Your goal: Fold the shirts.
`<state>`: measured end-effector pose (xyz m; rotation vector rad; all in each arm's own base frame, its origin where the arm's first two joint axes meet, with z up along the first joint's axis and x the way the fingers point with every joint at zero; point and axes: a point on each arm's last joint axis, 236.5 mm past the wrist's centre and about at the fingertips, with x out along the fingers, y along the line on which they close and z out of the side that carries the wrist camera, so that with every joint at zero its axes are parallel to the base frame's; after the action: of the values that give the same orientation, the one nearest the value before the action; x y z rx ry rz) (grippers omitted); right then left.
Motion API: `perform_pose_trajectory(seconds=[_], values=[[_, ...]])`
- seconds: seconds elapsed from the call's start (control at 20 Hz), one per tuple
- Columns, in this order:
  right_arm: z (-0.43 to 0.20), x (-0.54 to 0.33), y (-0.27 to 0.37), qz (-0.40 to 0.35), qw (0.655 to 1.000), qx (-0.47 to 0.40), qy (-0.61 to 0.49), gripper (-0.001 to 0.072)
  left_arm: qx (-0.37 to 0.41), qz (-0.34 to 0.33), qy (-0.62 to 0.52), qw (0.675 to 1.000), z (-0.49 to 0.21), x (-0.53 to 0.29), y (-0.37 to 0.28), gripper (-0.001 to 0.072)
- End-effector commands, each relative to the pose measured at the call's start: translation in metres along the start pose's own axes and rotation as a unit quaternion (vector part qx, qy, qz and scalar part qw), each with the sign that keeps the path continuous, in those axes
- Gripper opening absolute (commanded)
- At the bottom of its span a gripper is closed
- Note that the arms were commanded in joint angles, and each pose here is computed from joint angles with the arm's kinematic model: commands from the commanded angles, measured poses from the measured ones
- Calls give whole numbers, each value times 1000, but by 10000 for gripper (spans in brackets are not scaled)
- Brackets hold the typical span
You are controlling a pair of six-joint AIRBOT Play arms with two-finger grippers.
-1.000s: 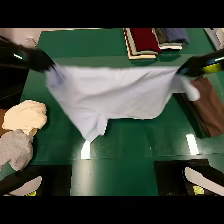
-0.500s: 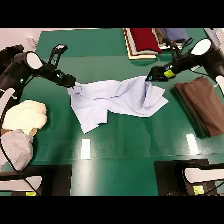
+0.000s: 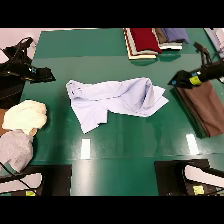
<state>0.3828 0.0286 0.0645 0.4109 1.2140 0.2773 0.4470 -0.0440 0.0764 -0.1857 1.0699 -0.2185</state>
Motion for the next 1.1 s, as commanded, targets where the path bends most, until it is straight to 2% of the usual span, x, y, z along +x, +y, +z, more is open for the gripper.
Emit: perform_pose_trajectory(seconds=[0.0,0.2,0.35,0.55,0.6,0.65,0.7,0.85,1.05], values=[[-29,4,-26,-6,999,46,4,426,-66,-42,-26,997,0,21,-1,501],[-43,15,-24,-2,999,49,21,426,-150,-108,3,983,-6,79,-12,502],[-40,17,-21,-3,999,44,17,426,-185,-168,4,968,-2,109,-29,501],[-37,17,-23,-5,999,44,9,426,-170,-169,6,971,-7,136,-45,499],[-34,16,-26,-7,999,48,3,425,-166,-165,-9,972,1,137,-47,475],[-32,14,-30,-10,999,53,-3,426,-160,-166,-22,973,11,133,-48,232],[-28,13,-36,-13,998,59,-11,426,-153,-168,-32,973,21,127,-50,34],[-28,25,-54,-16,996,84,0,458,-113,-180,-61,975,51,104,-60,25],[-6,66,-75,-15,994,111,-8,458,-84,-193,-60,976,58,91,-71,25]])
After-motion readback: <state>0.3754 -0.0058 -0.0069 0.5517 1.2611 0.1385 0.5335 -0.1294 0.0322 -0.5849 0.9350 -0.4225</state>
